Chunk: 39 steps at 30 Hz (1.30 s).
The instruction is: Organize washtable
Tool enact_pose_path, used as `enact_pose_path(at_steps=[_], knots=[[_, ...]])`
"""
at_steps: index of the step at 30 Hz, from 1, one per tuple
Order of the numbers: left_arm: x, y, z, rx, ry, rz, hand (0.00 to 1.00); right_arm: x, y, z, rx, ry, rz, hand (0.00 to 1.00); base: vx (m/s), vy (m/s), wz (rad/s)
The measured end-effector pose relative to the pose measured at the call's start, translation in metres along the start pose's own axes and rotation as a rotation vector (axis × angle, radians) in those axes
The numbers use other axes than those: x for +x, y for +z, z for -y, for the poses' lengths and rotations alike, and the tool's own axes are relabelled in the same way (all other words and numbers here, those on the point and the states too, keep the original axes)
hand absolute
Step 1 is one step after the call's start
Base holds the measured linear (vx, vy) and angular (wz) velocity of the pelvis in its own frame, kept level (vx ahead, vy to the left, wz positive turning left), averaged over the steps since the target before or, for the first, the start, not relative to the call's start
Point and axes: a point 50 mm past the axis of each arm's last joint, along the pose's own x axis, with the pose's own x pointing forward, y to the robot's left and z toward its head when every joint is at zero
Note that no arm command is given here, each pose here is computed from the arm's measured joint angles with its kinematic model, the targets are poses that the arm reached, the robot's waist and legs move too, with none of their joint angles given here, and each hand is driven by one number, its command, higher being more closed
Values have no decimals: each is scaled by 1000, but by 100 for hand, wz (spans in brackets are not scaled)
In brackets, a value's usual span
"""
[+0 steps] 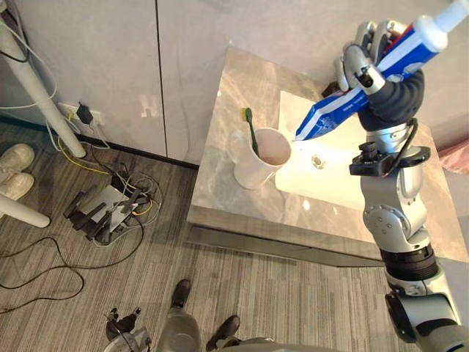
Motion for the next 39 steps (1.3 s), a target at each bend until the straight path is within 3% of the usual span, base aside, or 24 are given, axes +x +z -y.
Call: enact_pose_path(at_steps=[39], knots=[[-1,2,8,-36,-33,7,0,-9,-15,-9,74,30,-69,100,0,4,1]])
